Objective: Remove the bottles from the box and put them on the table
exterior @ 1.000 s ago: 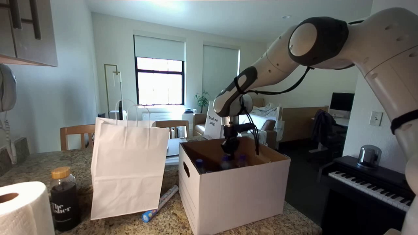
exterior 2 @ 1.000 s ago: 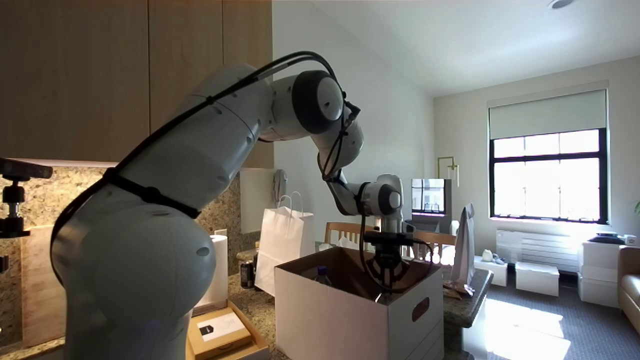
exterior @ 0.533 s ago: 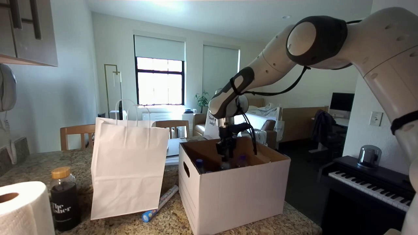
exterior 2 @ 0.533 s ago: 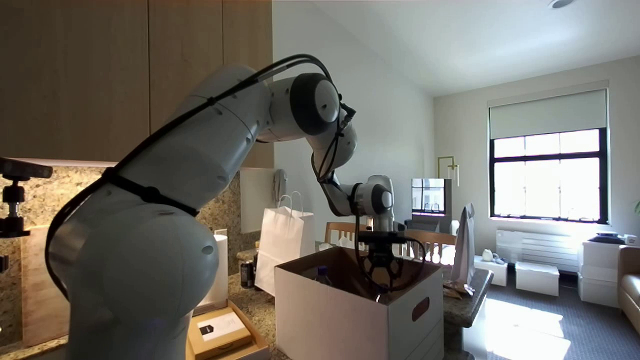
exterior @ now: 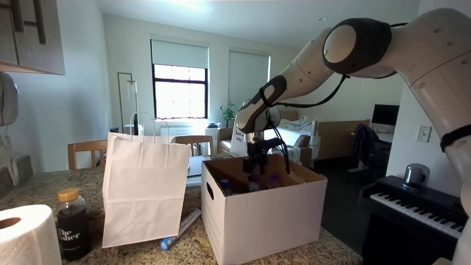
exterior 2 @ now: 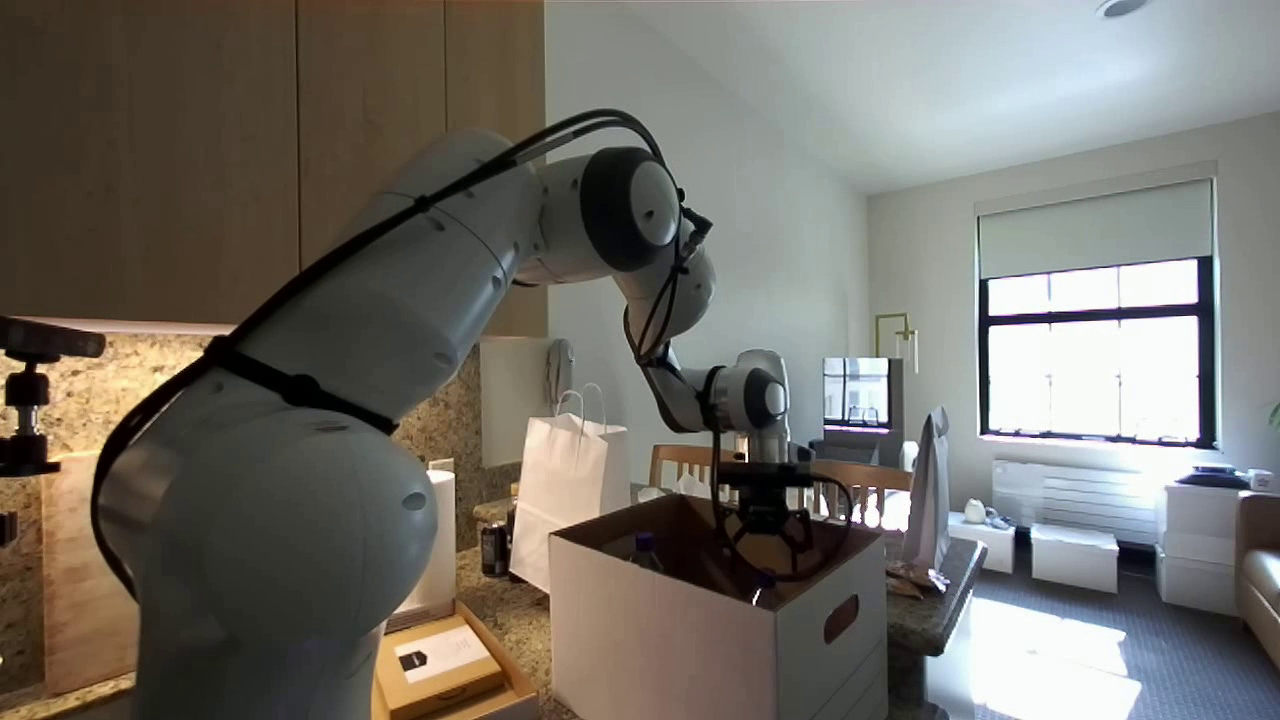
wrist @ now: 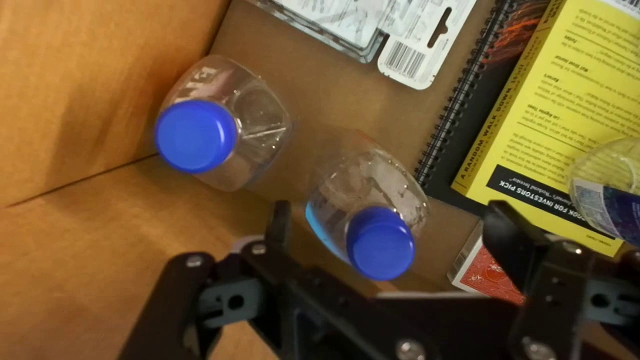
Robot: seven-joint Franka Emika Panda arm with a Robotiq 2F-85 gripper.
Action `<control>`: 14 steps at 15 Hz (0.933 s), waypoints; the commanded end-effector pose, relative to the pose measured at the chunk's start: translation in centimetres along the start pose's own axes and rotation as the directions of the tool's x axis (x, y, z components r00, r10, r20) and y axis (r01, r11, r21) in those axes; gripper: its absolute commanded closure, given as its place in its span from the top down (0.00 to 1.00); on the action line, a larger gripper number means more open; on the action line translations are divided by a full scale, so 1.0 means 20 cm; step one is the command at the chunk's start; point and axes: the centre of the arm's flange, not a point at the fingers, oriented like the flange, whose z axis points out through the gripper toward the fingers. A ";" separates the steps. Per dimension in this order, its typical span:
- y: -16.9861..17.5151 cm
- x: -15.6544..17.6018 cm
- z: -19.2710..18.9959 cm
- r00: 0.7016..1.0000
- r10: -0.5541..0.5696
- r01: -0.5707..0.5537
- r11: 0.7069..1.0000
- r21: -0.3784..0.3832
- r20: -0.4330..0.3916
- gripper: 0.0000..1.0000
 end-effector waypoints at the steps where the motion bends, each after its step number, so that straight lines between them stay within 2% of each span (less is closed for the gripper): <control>1: 0.03 -0.02 0.01 1.000 -0.019 0.019 1.000 -0.010 -0.005 0.67; 10: 0.03 0.02 0.07 0.999 -0.019 0.019 1.000 0.005 0.031 0.09; 14: 0.04 -0.01 0.06 1.000 -0.007 0.007 1.000 -0.003 0.023 0.03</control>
